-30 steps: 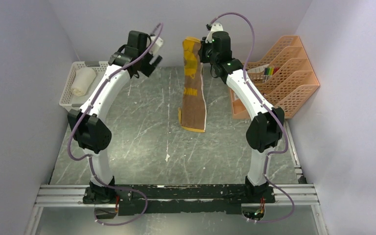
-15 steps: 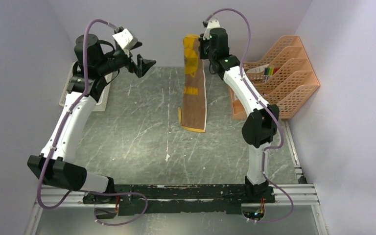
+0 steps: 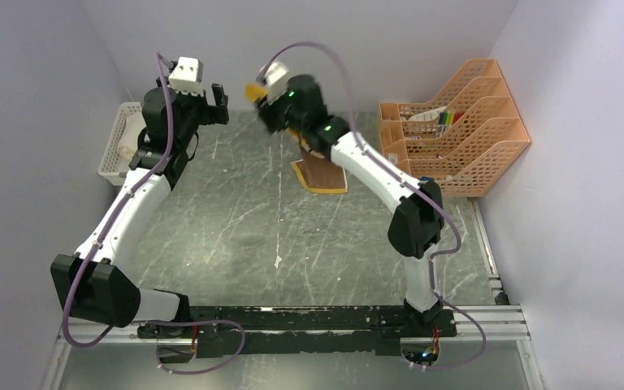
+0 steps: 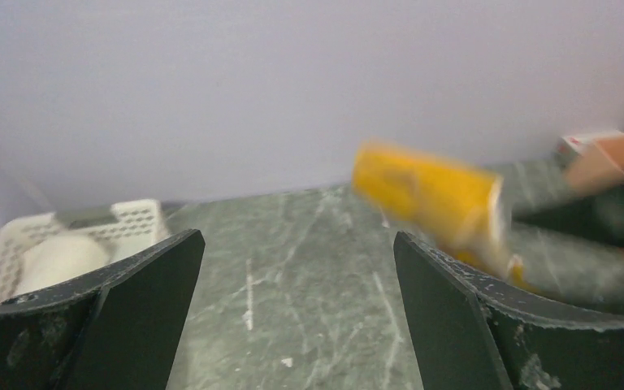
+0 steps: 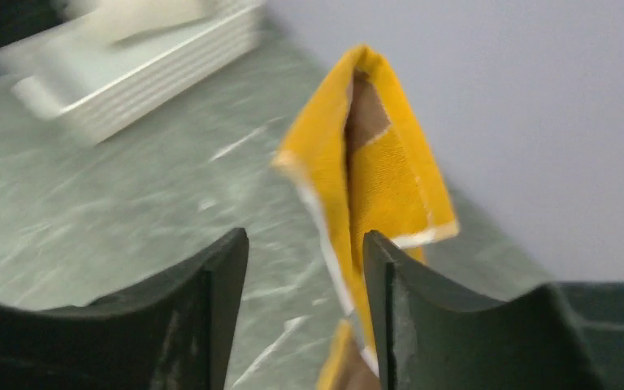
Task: Roll the towels
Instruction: Place the towel at the center of the board.
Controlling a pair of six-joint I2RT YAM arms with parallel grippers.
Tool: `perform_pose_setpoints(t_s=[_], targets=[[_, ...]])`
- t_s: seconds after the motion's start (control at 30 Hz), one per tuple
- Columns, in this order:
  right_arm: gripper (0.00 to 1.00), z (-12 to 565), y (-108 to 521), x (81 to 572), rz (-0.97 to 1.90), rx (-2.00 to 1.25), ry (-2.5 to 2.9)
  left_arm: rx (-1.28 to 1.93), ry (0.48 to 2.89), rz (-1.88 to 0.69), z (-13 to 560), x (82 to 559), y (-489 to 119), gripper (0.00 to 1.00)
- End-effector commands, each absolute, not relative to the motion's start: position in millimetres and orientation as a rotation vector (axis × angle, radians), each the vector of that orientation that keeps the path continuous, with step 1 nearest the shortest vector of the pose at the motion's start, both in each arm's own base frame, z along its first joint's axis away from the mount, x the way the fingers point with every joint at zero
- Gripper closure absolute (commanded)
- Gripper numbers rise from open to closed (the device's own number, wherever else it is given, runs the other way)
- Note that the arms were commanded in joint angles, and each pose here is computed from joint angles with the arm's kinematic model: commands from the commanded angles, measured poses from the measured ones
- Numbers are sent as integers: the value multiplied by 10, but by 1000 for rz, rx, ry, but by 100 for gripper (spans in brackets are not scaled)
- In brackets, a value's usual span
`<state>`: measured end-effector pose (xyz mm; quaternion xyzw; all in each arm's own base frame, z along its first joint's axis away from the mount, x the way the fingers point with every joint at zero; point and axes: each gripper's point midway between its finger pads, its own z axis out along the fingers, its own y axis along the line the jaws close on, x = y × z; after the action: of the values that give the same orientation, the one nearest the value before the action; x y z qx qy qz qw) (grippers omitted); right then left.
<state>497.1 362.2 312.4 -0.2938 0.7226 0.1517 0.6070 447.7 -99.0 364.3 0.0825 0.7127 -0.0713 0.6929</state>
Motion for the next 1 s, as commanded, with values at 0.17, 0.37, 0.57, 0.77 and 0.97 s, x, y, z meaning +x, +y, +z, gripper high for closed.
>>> perform_pose_setpoints(t_s=[0.17,0.37,0.57,0.77,0.97], targets=[[15,3216,3821,4235,674,-898,1535,-278,1591,189,3591,4499,-141,2],[13,3016,3069,4725,614,-656,1637,-248,1768,134,2751,4540,-292,7],[16,2424,2612,5240,455,-534,1854,-205,2041,104,1802,4778,-443,12],[16,2374,2526,5183,472,-524,1839,-256,2206,-152,1130,4966,-579,16],[16,2217,2428,5151,459,-518,1874,-399,2300,-252,746,5024,-684,22]])
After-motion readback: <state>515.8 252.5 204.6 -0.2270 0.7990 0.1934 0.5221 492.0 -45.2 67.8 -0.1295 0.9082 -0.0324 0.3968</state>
